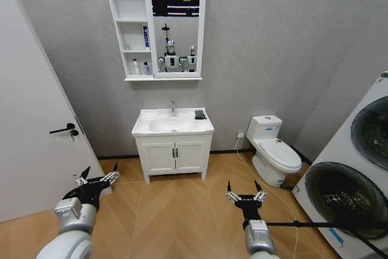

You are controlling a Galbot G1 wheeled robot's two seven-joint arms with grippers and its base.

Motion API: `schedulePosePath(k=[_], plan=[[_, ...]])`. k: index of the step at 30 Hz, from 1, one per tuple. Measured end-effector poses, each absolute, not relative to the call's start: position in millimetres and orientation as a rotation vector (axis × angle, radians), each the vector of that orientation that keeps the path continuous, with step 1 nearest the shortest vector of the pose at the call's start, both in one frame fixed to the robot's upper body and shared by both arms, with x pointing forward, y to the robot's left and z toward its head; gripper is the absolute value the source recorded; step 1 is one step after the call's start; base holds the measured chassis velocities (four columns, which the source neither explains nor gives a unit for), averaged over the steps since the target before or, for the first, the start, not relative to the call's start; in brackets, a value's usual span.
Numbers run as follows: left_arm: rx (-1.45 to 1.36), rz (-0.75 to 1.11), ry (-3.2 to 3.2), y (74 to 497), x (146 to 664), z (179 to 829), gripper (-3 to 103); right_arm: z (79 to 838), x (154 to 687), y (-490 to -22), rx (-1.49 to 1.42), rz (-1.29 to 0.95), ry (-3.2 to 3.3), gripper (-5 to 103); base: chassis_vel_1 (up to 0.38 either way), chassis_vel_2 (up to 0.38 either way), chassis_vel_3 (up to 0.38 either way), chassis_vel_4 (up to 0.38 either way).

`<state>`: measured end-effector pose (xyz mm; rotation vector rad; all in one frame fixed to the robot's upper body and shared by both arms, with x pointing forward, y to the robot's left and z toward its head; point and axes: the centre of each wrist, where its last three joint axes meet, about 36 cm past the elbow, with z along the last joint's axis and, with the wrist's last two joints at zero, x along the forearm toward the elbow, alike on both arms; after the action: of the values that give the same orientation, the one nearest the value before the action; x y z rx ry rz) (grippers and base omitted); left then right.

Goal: Move facial cleanser and shampoo from washbasin to cabinet, then wipe washbasin with towel.

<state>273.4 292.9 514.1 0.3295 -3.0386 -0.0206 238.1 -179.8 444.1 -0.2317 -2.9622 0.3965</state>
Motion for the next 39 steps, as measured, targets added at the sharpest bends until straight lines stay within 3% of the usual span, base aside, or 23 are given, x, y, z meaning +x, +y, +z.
schedulePosePath(k=[39], plan=[[0.329,-0.021,-3.038,292.9,273.4,514.1,100,444.5,237.9,-179.7,-0.234,0.394,-2.961,100,0.001,0.004,0.004,0.003]])
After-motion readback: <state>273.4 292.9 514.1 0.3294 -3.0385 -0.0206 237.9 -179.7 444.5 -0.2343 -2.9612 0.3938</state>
